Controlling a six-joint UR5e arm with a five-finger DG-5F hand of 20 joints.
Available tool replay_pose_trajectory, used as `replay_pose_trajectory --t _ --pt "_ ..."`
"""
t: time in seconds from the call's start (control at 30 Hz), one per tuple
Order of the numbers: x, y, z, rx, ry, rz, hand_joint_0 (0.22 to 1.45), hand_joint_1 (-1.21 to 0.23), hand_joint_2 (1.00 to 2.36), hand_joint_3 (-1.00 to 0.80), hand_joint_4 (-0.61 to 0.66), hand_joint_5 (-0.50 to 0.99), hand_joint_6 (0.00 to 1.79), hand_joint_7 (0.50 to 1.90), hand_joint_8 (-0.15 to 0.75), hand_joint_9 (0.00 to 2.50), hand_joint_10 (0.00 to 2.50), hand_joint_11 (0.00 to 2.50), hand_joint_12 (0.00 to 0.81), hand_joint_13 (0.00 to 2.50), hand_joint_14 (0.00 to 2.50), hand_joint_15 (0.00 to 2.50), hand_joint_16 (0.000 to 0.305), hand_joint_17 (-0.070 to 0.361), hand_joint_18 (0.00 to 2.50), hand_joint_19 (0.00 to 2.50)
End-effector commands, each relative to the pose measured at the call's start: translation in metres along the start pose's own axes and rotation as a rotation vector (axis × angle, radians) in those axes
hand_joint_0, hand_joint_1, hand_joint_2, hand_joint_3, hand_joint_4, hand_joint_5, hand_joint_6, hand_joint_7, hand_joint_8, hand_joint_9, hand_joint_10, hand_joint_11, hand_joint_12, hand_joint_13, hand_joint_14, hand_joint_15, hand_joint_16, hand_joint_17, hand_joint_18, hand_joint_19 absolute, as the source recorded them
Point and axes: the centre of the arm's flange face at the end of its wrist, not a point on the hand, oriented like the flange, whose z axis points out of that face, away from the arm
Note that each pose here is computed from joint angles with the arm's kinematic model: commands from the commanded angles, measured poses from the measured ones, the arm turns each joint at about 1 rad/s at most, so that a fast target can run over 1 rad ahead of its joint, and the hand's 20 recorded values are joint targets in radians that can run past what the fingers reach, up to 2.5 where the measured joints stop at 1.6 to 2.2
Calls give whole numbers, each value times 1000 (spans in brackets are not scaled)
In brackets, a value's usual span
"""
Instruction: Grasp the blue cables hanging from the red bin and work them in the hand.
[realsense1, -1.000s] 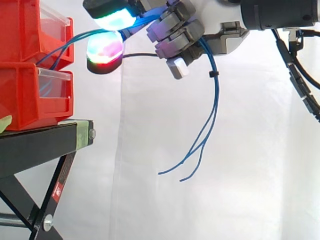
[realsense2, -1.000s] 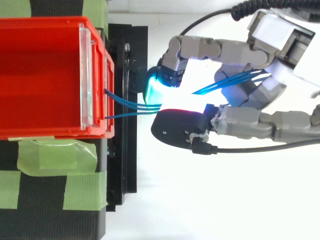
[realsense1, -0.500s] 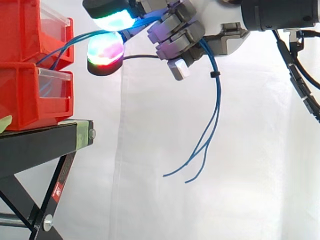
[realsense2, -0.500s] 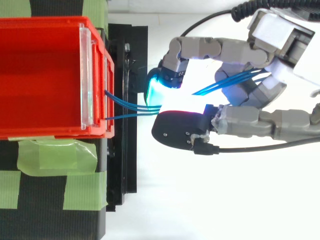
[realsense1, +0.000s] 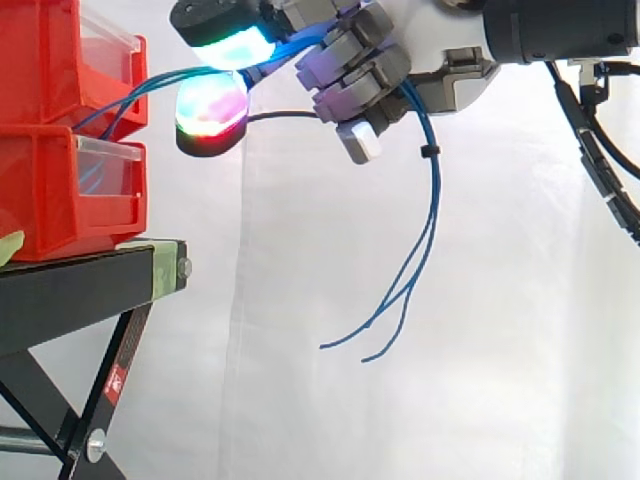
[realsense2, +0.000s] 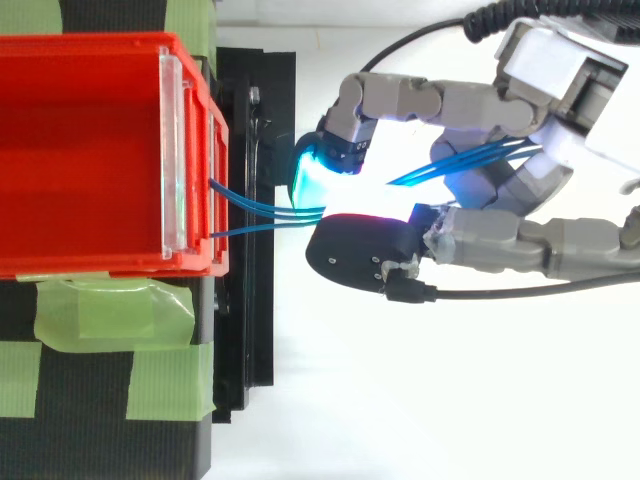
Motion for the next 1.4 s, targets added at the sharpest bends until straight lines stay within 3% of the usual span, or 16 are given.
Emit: replay_pose_trajectory --t 0.0,0.07,0.17,0.27,0.33,0.5,0.57,0.6,0.63,0.67,0.77,0.83,1.0,1.17,1.3,1.37 --pt "0 1 0 -4 0 -3 954 -702 1017 89 301 367 2 1284 535 1779 2500 2500 712 2021 2500 1972 237 178 2500 648" --pt "1 1 0 -6 1 -4 1079 -675 1022 -13 270 345 6 1276 535 1779 2500 2500 712 2021 2500 1972 237 178 2500 648" --pt "0 0 0 -1 0 -6 1167 -689 1028 427 239 260 4 1225 535 1779 2500 2500 712 2021 2500 1972 237 178 2500 648" --pt "0 -1 -1 3 3 -10 1099 -678 1166 380 249 256 3 1222 535 1779 2500 2500 712 2021 2500 1972 237 178 2500 648" --pt "0 0 0 -1 0 -6 1083 -703 1000 364 266 258 3 1218 535 1779 2500 2500 712 2021 2500 1972 237 178 2500 648" --pt "0 0 0 1 6 -10 1122 -670 1140 371 258 331 4 1260 535 1779 2500 2500 712 2021 2500 1972 237 178 2500 648" --pt "1 -1 -1 5 16 -23 1074 -683 1123 346 266 336 5 1258 535 1779 2500 2500 712 2021 2500 1972 237 178 2500 648" --pt "1 -1 -1 5 16 -23 1023 -713 1010 218 277 328 4 1253 535 1779 2500 2500 712 2021 2500 1972 237 178 2500 648" --pt "1 -2 -2 11 26 -42 994 -703 1020 -60 251 314 5 1252 535 1779 2500 2500 712 2021 2500 1972 237 178 2500 648" --pt "1 -2 -3 13 29 -49 1010 -697 1023 -125 253 309 6 1255 535 1779 2500 2500 712 2021 2500 1972 237 178 2500 648" --pt "2 -2 -3 12 36 -76 1149 -694 1003 400 254 365 5 1273 535 1779 2500 2500 712 2021 2500 1972 237 178 2500 648" --pt "1 -3 -3 13 37 -77 1129 -677 1086 384 239 379 5 1283 535 1779 2500 2500 712 2021 2500 1972 237 178 2500 648" --pt "1 -4 -3 16 39 -80 1012 -692 1019 -95 238 357 6 1267 535 1779 2500 2500 712 2021 2500 1972 237 178 2500 648" --pt "-1 -3 -2 11 32 -80 1049 -678 1020 103 255 358 5 1263 535 1779 2500 2500 712 2021 2500 1972 237 178 2500 648" --pt "-1 -3 -2 11 30 -79 951 -666 1024 -275 251 342 7 1266 535 1779 2500 2500 712 2021 2500 1972 237 178 2500 648" --pt "-1 -4 -1 10 28 -80 1002 -658 1024 -346 257 343 6 1262 535 1779 2500 2500 712 2021 2500 1972 237 178 2500 648"
